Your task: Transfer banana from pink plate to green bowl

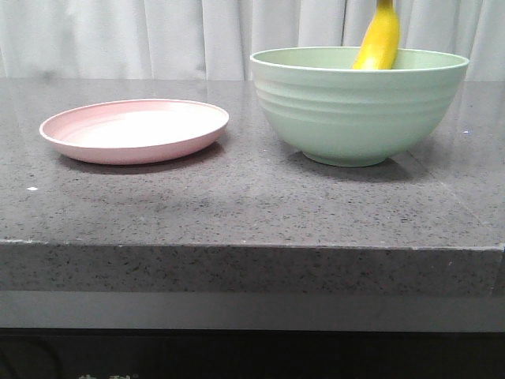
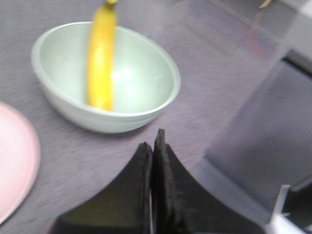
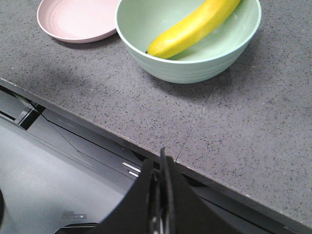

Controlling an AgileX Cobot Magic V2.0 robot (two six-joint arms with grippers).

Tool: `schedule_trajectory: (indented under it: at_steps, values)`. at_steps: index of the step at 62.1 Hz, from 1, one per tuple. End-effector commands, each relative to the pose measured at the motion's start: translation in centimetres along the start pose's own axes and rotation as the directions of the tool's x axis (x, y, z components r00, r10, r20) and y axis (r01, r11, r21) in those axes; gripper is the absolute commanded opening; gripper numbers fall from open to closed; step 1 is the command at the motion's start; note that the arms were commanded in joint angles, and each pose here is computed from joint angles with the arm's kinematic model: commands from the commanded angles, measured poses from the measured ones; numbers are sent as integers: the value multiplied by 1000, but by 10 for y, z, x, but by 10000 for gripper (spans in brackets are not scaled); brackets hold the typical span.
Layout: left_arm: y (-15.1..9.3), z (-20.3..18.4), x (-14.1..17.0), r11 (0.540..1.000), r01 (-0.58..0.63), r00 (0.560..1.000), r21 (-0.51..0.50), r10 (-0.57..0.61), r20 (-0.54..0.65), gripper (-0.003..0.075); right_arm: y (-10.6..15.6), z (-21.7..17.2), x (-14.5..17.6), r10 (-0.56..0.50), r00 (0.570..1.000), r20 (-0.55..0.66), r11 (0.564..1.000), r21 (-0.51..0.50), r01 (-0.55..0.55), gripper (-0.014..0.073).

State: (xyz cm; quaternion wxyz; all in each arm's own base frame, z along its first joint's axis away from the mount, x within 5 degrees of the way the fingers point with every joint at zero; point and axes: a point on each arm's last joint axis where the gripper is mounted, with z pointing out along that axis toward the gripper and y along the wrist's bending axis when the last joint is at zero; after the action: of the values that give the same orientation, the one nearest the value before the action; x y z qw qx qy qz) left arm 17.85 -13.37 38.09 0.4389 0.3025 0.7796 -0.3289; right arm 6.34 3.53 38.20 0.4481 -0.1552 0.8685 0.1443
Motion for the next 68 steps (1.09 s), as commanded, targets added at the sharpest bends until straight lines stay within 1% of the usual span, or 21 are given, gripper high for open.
schedule_trajectory:
  at_steps: [1,6,9,14,18,21,26,30,40,50,58,68]
  values:
    - [5,-14,-3,989,20,999,-144,-13,52,-18,1,-4,-11,9,997,82,1000,2,-9,-69]
    - [14,-22,11,961,16,998,-277,2,64,-18,1,-4,-11,9,997,82,1000,2,-9,-69]
    - [16,-29,21,944,-4,996,-329,33,82,-18,1,-4,-11,9,997,82,1000,2,-9,-69]
    - [20,-37,40,919,-33,989,-393,86,117,-18,1,-4,-11,9,997,82,1000,2,-9,-69]
    - [23,-43,60,900,-26,983,-436,102,153,-18,1,-4,-11,9,997,82,1000,2,-9,-69]
    - [24,-51,72,883,-7,975,-469,110,194,-18,1,-4,-11,9,997,82,1000,2,-9,-69]
    - [28,-62,98,851,75,970,-520,59,237,-18,1,-4,-11,9,997,82,1000,2,-9,-69]
    - [28,-72,116,823,117,963,-555,44,267,-18,1,-4,-11,9,997,82,1000,1,-9,-69]
    - [23,-91,153,776,150,937,-612,85,338,-18,1,-4,-11,10,997,83,1000,-1,-10,-69]
    - [20,-100,185,719,192,891,-667,157,426,-18,1,-4,-11,10,997,83,1000,-1,-10,-69]
    - [19,-102,203,699,206,850,-685,219,479,-18,1,-4,-11,10,997,83,1000,-1,-10,-69]
    - [22,-97,223,690,241,811,-683,244,533,-18,1,-4,-11,10,997,83,1000,-1,-10,-69]
